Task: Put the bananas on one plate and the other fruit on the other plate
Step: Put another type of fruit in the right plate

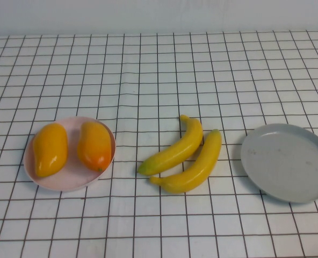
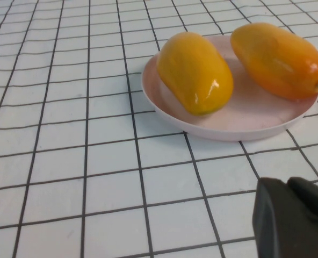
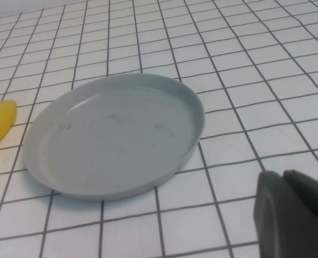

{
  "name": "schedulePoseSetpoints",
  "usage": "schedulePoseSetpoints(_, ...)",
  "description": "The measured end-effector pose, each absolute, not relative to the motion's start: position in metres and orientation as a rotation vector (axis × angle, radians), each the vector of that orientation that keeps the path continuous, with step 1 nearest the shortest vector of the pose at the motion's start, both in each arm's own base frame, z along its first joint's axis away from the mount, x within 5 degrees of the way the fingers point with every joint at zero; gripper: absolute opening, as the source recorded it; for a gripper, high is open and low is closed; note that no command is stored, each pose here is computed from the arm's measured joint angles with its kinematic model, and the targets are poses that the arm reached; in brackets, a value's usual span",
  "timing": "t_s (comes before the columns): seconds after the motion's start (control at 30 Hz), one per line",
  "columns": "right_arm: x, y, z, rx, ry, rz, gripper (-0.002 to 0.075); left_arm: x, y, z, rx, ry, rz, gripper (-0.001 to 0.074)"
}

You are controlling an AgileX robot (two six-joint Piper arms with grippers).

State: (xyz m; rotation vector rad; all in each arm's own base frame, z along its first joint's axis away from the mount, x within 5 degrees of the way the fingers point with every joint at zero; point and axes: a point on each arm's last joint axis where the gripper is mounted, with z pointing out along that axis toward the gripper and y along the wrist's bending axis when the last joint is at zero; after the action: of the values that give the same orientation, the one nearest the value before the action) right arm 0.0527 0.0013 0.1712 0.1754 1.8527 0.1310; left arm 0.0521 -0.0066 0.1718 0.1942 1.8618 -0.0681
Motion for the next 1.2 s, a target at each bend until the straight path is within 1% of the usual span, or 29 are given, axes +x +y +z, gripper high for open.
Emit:
schedulePoseSetpoints(0.27,0.053,0.001,0.171,0.173,1.853,0.127,-0.0016,0.052,-0.007,0.172,0.194,1.862,-0.068,-0.0003)
schedulePoseSetpoints(0.37,0.053,0.0,0.172,0.147,1.847,0.087,-0.0016,0.052,-0.007,0.172,0.194,1.862,-0.068,-0.0003)
schedulePoseSetpoints(0.43,0.053,0.0,0.173,0.16,1.829,0.108,-0.0016,0.052,-0.007,0.172,0.194,1.862,-0.068,-0.0003)
schedulePoseSetpoints(0.5,0.054,0.004,0.176,0.245,1.794,0.234,-0.0016,0.052,-0.007,0.172,0.194,1.862,-0.068,-0.0003)
schedulePoseSetpoints(0.57,0.055,0.008,0.181,0.379,1.73,0.428,-0.0016,0.052,-0.007,0.172,0.194,1.862,-0.068,-0.0003)
schedulePoseSetpoints(0.67,0.055,0.014,0.189,0.637,1.597,0.799,-0.0016,0.052,-0.007,0.172,0.194,1.862,-0.068,-0.0003)
schedulePoseSetpoints(0.73,0.055,0.016,0.194,0.787,1.503,0.991,-0.0016,0.052,-0.007,0.172,0.194,1.862,-0.068,-0.0003)
schedulePoseSetpoints(0.8,0.055,0.015,0.197,0.831,1.458,1.04,-0.0016,0.052,-0.007,0.172,0.194,1.862,-0.068,-0.0003)
schedulePoseSetpoints(0.97,0.055,0.015,0.198,0.784,1.461,1.004,-0.0016,0.052,-0.007,0.172,0.194,1.862,-0.068,-0.0003)
schedulePoseSetpoints(1.2,0.054,0.023,0.195,0.734,1.535,1.054,-0.0016,0.052,-0.007,0.172,0.194,1.862,-0.068,-0.0003)
